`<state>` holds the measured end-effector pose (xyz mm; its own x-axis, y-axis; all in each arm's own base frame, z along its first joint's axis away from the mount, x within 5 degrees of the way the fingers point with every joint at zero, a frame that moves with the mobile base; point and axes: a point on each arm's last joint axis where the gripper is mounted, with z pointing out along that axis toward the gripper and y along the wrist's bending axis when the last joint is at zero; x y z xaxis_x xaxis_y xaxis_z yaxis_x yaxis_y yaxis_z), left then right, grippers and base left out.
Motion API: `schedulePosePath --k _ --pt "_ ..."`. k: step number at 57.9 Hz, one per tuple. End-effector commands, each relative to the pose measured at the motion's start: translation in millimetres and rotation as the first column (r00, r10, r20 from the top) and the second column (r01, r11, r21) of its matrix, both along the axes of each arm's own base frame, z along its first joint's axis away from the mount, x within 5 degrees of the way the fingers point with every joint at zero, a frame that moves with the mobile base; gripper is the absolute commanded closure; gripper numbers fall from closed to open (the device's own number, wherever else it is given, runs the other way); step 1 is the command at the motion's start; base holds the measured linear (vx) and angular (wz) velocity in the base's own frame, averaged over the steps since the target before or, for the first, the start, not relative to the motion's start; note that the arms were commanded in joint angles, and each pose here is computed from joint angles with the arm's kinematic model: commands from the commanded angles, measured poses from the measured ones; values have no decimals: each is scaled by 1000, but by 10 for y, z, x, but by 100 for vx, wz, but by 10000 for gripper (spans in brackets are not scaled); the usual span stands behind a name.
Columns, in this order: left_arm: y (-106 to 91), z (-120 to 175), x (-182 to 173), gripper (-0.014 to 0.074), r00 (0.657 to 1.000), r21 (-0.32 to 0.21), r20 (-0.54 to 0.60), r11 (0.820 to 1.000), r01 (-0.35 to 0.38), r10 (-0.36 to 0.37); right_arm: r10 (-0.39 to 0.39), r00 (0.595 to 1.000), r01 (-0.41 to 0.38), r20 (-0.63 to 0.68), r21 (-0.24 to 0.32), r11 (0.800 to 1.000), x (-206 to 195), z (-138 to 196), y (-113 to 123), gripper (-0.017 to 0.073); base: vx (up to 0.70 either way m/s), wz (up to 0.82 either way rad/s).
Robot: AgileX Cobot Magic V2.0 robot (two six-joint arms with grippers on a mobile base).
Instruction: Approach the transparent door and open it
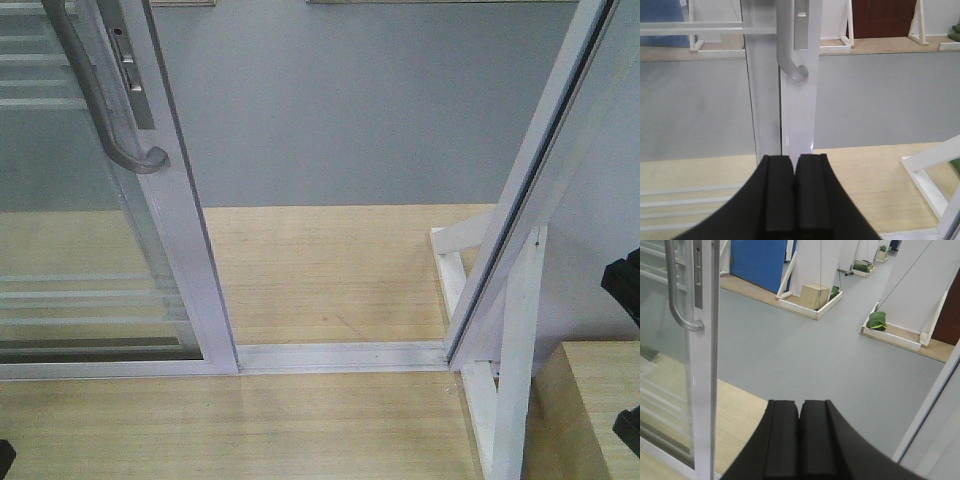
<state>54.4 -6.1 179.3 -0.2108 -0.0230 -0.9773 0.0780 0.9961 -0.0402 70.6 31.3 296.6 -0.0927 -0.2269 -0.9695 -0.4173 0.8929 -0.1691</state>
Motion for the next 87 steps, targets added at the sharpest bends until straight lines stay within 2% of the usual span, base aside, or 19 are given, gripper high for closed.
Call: schedulePosePath --k 1,46,49,55,59,65,70,74,77,83,87 --pt "9 -24 13 594 998 -27 62 1000 -15 16 -14 996 11 90 34 999 11 158 -8 559 0 0" --pt "9 -21 14 594 998 -29 63 999 -15 17 -14 996 11 90 33 999 11 158 -8 559 0 0" --pt "9 -21 14 594 998 -29 63 999 -15 17 -17 995 16 99 11 1000 13 157 -14 559 0 0" --pt "9 -21 14 594 998 -29 63 999 -15 17 -28 989 46 148 -116 992 27 111 -47 559 0 0" --pt "9 -21 14 594 998 -29 63 999 -15 17 -33 982 60 184 -140 988 33 -22 -57 559 0 0" --pt "9 -21 14 594 998 -29 63 999 -15 17 -37 968 62 249 -96 993 17 -348 -57 559 0 0" --pt "9 -21 14 594 998 -29 63 999 -15 17 -59 962 59 267 8 998 -29 -621 -72 559 0 0" --pt "9 -21 14 594 998 -29 63 999 -15 17 -81 967 59 240 97 994 -64 -834 -91 559 0 0" --pt "9 -21 14 594 998 -29 63 999 -15 17 -87 971 59 224 131 990 -88 -928 -101 559 0 0" --pt "9 -21 14 594 998 -29 63 999 -15 17 -96 983 78 154 116 990 -115 -992 -115 559 0 0" --pt "9 -21 14 594 998 -29 63 999 -15 17 -148 978 128 149 136 982 -122 -998 -150 559 0 0"
